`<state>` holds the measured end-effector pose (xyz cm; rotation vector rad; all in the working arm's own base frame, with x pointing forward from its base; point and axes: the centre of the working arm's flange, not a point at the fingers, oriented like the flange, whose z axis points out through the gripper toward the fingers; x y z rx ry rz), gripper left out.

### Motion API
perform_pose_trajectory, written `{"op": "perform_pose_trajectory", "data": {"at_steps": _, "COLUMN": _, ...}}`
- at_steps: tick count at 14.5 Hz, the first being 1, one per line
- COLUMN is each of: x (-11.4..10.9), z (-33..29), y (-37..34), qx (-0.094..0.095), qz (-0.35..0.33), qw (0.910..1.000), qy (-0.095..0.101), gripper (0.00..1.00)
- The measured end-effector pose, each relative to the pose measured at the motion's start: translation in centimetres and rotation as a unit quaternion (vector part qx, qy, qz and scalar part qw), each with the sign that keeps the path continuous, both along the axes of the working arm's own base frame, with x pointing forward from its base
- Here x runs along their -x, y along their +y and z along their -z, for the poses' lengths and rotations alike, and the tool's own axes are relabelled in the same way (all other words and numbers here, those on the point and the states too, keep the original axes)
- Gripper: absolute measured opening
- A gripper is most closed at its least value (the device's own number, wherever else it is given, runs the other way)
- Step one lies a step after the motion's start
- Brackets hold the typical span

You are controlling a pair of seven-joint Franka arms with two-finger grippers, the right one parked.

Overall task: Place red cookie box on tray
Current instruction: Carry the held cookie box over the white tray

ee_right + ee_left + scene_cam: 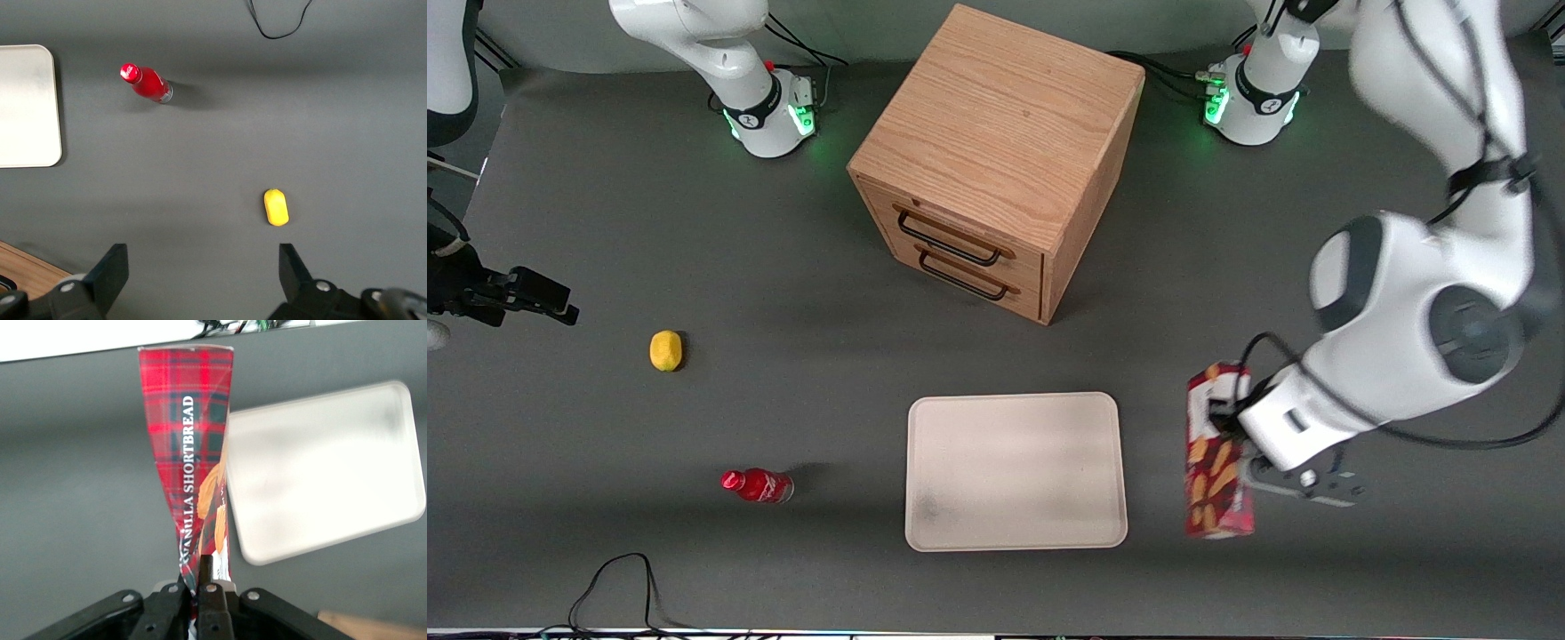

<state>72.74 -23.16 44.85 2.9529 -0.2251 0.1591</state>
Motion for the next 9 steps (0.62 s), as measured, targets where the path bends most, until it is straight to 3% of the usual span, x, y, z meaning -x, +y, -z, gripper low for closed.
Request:
{"op": "perform_pose_trajectory", "data": {"at_steps": 3, "x": -1.1, "z": 5.6, "y": -4.9, "qx": 0.014, "qz": -0.055, "qw": 0.9983, "qy": -0.006, "gripper": 0.04}}
{"op": "perform_pose_trajectory", "data": {"at_steps": 9, "x": -0.6, "z": 11.8, "y": -7.9, "qx": 0.017, "qz": -0.11, "qw": 0.9931, "qy": 0.039, "gripper": 0.04}}
